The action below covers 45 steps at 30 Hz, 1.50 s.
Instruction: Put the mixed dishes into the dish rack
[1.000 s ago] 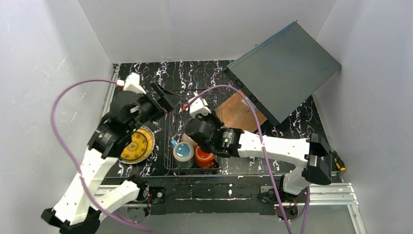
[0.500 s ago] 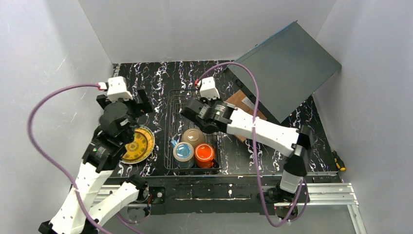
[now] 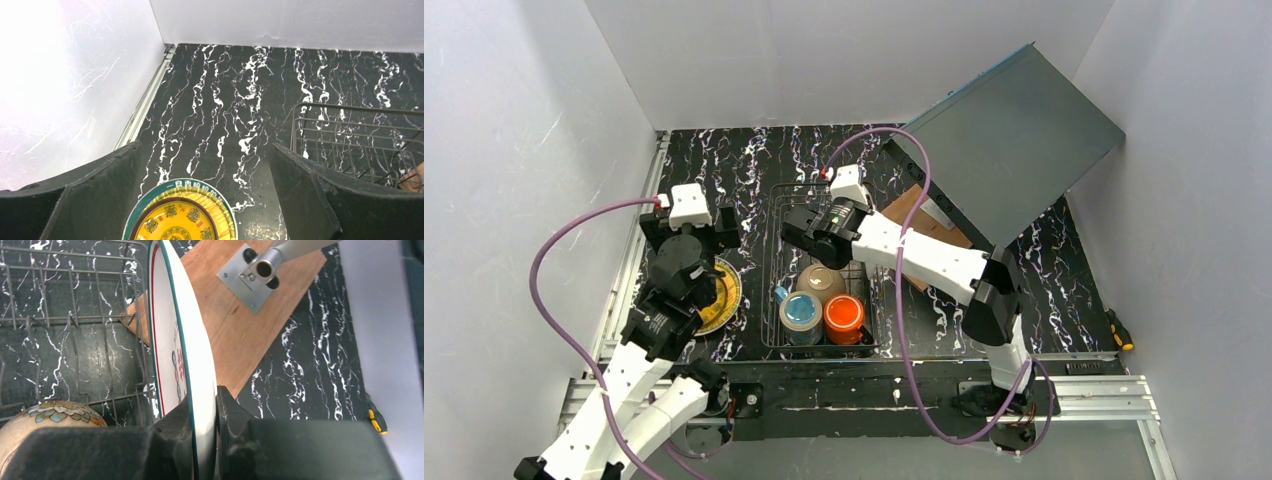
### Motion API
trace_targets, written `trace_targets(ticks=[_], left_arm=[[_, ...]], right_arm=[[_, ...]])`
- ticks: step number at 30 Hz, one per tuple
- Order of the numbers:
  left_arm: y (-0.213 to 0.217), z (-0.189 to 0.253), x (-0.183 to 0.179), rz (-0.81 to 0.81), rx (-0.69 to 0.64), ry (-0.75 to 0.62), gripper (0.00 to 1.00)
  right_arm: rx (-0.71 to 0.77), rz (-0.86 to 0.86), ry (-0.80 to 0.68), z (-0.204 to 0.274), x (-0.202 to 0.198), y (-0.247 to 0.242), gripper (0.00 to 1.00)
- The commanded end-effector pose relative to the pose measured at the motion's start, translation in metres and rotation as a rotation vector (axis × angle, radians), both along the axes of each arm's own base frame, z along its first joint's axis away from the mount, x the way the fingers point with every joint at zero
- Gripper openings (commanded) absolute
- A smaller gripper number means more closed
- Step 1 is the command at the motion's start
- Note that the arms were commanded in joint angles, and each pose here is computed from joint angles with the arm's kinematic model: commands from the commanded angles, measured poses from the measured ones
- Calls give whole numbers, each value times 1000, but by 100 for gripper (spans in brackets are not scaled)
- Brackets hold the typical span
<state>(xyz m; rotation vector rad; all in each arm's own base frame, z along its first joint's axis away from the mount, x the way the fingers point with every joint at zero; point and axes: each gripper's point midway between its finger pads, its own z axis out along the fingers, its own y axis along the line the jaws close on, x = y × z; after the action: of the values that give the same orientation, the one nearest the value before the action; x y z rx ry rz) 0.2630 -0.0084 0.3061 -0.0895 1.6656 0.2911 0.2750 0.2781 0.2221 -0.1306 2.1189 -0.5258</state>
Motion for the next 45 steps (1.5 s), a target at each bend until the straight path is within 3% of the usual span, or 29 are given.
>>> trace_targets(ticks=[1, 6, 17, 27, 35, 43, 45], left_arm=[[1, 5, 1, 15, -33, -44, 96], [-5, 1, 3, -8, -43, -22, 95], [-9, -5, 6, -21, -41, 2, 94], [-10, -8, 7, -23, -35, 14, 93], [-10, -10, 8, -23, -32, 20, 93], [-11, -11, 9, -23, -28, 28, 93], [-11, -12, 9, -23, -27, 29, 93]], right_arm=[[71, 34, 1, 5, 11, 0, 1], [154, 110, 50, -11, 21, 21, 1], [247, 63, 81, -20, 33, 12, 1], [255, 63, 117, -31, 32, 14, 51], [267, 92, 116, -17, 27, 9, 69], [299, 181, 131, -1, 17, 21, 98], [307, 206, 141, 1, 15, 24, 98]])
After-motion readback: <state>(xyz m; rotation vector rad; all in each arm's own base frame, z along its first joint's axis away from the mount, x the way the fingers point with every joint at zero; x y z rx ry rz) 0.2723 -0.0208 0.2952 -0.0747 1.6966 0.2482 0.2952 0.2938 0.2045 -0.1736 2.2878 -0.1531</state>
